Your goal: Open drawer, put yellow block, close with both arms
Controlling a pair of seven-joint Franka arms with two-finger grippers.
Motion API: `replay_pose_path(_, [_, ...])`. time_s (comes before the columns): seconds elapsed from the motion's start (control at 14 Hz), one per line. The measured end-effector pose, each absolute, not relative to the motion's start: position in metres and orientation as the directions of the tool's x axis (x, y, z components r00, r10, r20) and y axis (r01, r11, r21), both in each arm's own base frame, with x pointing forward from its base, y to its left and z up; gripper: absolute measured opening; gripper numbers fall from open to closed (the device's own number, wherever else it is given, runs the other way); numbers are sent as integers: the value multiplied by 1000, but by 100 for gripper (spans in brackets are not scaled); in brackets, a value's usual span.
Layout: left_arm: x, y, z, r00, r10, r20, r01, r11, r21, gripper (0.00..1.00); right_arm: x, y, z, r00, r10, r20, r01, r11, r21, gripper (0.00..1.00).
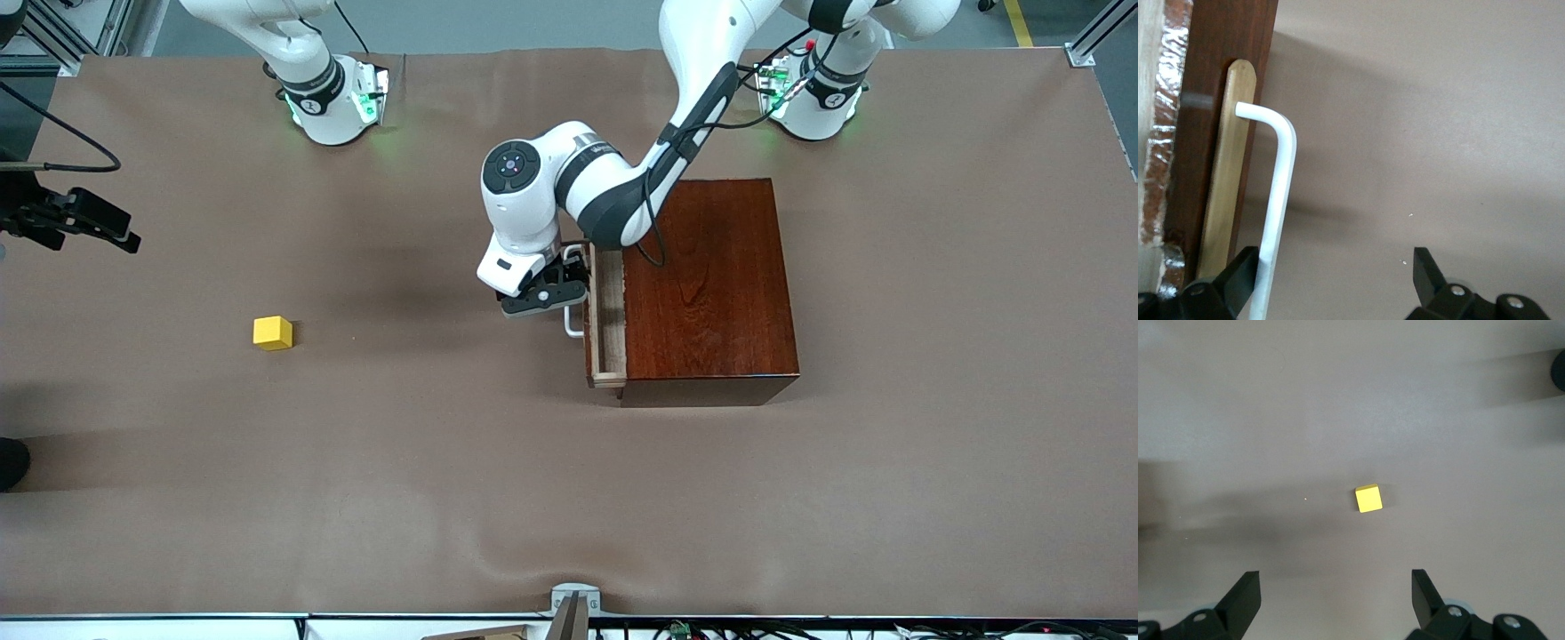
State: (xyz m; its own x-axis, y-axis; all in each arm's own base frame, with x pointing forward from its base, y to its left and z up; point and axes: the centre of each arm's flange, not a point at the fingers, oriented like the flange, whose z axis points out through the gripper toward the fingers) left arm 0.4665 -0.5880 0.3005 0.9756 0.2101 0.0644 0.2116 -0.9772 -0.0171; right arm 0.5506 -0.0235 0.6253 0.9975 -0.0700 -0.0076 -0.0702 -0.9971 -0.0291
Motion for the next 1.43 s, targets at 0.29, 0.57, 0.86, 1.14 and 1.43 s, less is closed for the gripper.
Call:
replay_pose_path(0.29, [464,-592,301,976,204,74,204,-979,7,100,551,-23,625,998,-70,-8,-70,-997,-29,100])
replay_pose_path(0.57, [459,-604,305,977,192,92,186,-980,67,100,551,-23,625,998,-70,-8,-70,-997,-29,100])
replay_pose_path(0.86, [452,-622,315,975,185,125,163,-973,163,100,551,-23,625,998,-70,-8,-70,-997,-29,100])
replay_pose_path(1.14, [448,-633,324,973,182,142,146,-962,230,100,551,-23,625,998,-70,-8,-70,-997,-29,100])
replay_pose_path(1.43, [445,-638,325,973,179,146,140,-959,245,100,551,-23,625,998,-70,-8,-70,-997,-29,100])
